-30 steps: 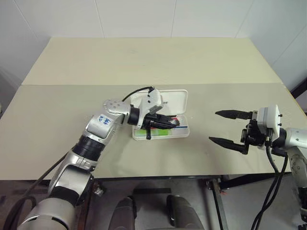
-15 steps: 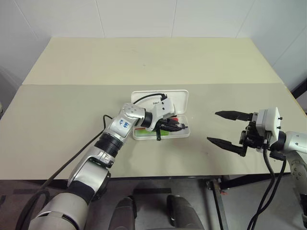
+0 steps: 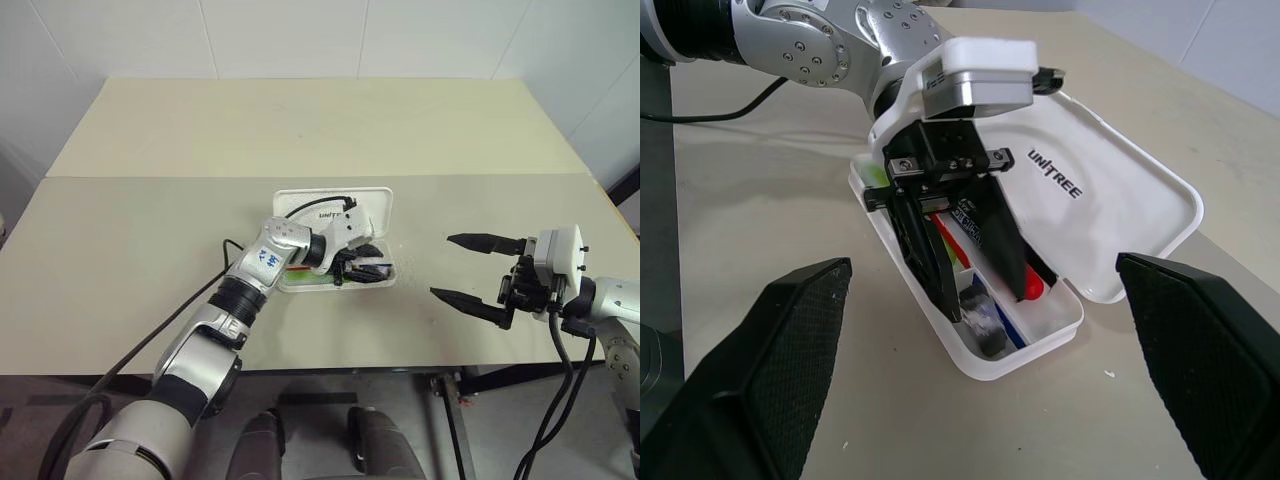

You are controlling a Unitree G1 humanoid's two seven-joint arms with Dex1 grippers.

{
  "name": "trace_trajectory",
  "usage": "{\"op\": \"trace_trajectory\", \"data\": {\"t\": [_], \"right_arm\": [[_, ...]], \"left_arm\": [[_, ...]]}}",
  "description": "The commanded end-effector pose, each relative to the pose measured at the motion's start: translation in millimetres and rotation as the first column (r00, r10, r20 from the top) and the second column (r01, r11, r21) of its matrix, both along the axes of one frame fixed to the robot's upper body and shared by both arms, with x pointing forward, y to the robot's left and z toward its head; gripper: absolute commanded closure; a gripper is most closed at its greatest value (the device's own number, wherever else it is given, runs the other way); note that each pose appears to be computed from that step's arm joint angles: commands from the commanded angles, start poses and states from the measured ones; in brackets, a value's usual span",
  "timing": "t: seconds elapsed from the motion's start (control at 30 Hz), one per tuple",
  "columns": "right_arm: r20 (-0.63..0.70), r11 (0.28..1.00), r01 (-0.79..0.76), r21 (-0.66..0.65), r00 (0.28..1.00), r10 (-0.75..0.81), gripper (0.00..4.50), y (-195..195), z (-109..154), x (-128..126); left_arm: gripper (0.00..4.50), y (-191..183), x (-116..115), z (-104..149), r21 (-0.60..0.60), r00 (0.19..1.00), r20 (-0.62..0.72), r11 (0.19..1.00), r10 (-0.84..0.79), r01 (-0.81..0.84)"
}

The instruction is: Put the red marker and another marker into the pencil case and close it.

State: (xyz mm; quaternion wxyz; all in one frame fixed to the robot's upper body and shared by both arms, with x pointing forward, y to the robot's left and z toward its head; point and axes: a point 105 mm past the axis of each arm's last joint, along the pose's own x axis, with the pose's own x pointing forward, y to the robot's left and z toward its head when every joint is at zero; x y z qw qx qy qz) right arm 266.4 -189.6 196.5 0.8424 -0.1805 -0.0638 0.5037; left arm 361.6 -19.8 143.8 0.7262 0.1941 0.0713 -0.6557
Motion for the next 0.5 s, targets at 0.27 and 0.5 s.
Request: {"op": "trace_trajectory", "data": {"t": [0.27, 0.5], "right_arm": [[0.055, 1.000, -0.023, 0.005, 0.998, 0.023, 0.00, 3.3, 14.0, -0.2], [0.058, 0.998, -0.068, 0.006, 0.996, 0.068, 0.00, 9.0, 14.2, 4.6]], "left_arm": [[0.80, 0.7, -10.0, 42.4, -0.087, 0.992, 0.098, 0.993, -0.073, 0.082], [0.04, 49.2, -10.4, 60.9, -0.139, 0.997, 0.070, 0.990, 0.038, -0.028]]}}
